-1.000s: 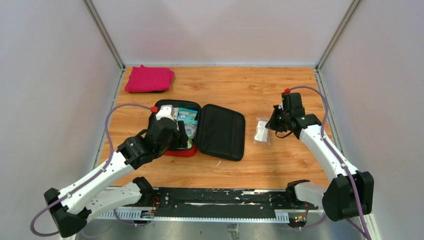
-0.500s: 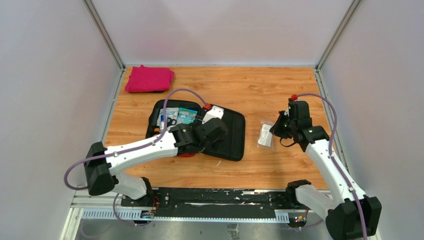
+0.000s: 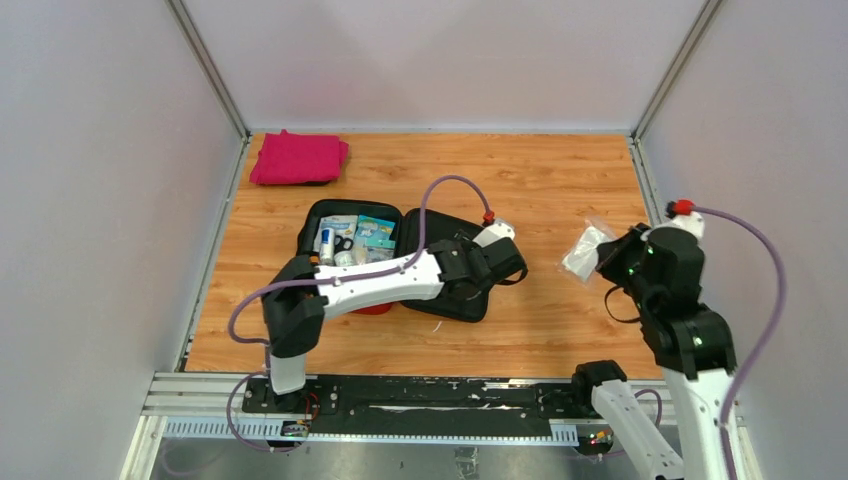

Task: Organize the medicine kit

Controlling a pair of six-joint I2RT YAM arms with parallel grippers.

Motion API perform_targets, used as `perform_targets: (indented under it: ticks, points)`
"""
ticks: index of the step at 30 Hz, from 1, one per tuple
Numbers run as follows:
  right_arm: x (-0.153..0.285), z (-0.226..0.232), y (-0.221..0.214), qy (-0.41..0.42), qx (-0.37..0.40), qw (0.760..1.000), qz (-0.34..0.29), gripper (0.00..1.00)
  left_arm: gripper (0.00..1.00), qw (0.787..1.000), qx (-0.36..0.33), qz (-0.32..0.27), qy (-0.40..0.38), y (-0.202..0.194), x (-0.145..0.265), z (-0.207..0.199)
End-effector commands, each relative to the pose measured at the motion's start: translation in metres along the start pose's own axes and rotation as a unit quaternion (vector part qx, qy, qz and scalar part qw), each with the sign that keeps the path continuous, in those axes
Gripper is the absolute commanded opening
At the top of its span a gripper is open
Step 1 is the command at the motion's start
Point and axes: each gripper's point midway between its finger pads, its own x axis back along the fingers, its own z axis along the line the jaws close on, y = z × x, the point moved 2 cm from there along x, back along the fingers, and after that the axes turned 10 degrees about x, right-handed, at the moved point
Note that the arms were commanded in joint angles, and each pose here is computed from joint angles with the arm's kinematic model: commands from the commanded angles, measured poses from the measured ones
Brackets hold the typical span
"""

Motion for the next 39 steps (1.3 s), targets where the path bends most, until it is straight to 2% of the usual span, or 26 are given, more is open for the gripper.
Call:
perform_targets:
  ticks: [1, 7, 16, 26, 39]
  points:
    - [0.048, -0.024, 0.023, -0.052, -0.019, 0.997, -0.056, 0.0, 0.69, 0.998, -0.042, 0.008, 0.047, 0.003, -0.021, -0.008]
    - [0.085, -0.028, 0.037, -0.042, -0.033, 0.994, -0.1, 0.0, 0.66, 0.993, -0.074, 0.005, 0.097, 0.006, -0.04, -0.009]
    - [0.109, -0.027, 0.044, -0.024, -0.044, 0.99, -0.133, 0.0, 0.62, 0.983, -0.112, 0.004, 0.145, 0.006, -0.062, -0.011]
    - [0.108, -0.02, 0.041, -0.002, -0.04, 0.991, -0.124, 0.0, 0.6, 0.982, -0.122, 0.013, 0.145, 0.001, -0.079, -0.022]
    - [0.1, -0.009, 0.036, 0.026, -0.034, 0.994, -0.102, 0.0, 0.56, 0.971, -0.152, 0.009, 0.183, -0.005, -0.093, -0.016]
